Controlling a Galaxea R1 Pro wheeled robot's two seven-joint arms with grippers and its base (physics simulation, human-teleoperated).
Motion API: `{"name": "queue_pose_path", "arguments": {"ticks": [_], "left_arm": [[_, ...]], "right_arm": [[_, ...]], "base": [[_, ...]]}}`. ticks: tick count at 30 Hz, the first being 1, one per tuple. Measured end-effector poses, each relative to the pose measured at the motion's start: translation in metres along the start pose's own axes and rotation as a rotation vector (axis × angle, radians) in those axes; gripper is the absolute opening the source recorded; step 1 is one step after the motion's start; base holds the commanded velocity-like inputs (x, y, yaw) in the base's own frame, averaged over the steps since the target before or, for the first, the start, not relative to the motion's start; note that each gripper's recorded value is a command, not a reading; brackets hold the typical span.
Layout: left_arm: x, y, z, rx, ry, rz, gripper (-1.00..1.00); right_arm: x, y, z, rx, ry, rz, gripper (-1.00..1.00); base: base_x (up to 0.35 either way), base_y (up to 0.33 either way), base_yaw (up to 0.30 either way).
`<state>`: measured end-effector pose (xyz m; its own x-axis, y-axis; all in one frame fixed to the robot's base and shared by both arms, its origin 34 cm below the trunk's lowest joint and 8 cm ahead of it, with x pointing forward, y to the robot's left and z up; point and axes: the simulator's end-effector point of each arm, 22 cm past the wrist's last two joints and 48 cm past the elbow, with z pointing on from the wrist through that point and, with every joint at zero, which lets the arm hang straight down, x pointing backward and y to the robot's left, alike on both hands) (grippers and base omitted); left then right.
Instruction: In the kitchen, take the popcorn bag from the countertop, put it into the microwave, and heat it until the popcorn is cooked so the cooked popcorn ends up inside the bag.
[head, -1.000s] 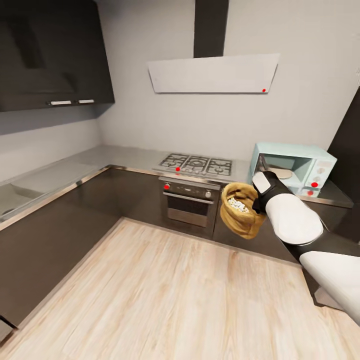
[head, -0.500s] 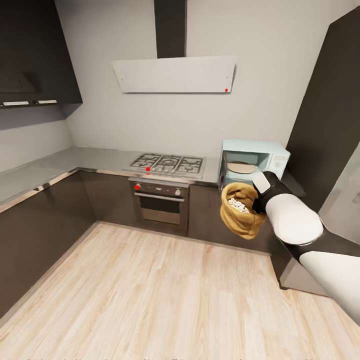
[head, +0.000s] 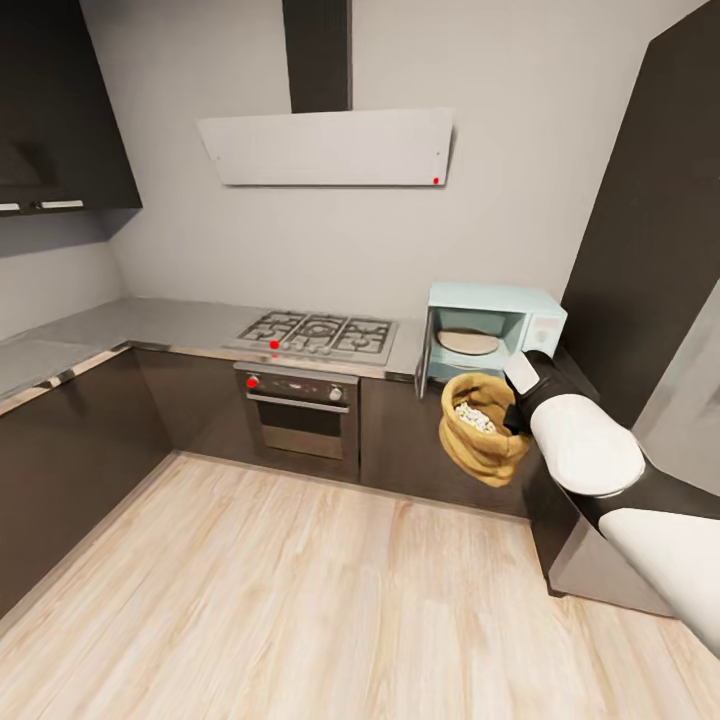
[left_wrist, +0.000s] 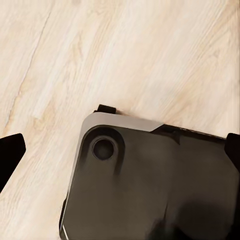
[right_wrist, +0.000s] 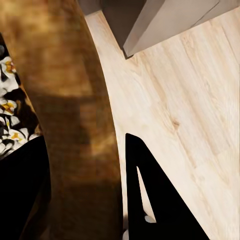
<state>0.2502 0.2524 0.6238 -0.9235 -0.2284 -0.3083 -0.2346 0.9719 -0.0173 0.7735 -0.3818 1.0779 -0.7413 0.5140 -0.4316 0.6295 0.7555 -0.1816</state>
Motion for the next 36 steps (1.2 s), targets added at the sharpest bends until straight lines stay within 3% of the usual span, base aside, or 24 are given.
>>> {"name": "queue_pose_path", "arguments": {"ticks": [8,27,36], "left_arm": [[0.0,0.0,0.0,-0.001,0.0,0.0,1.0],[0.0,0.0,0.0,-0.001,0.0,0.0,1.0],[0.0,0.001,0.0,-0.004,0.0,-0.005,1.0]], "right_arm": [[-0.004,-0.009,0.004,0.007,-0.001,0.009,-1.0],[-0.002,0.005,0.004,-0.049,0.004,-0.002,-1.0],[-0.002,0.008,0.004,-0.056,0.002,-0.008,-1.0]], "base": [[0.326,-0.166,0.0],[0.327,-0.189,0.0],[0.253,0.119,0.0]]}}
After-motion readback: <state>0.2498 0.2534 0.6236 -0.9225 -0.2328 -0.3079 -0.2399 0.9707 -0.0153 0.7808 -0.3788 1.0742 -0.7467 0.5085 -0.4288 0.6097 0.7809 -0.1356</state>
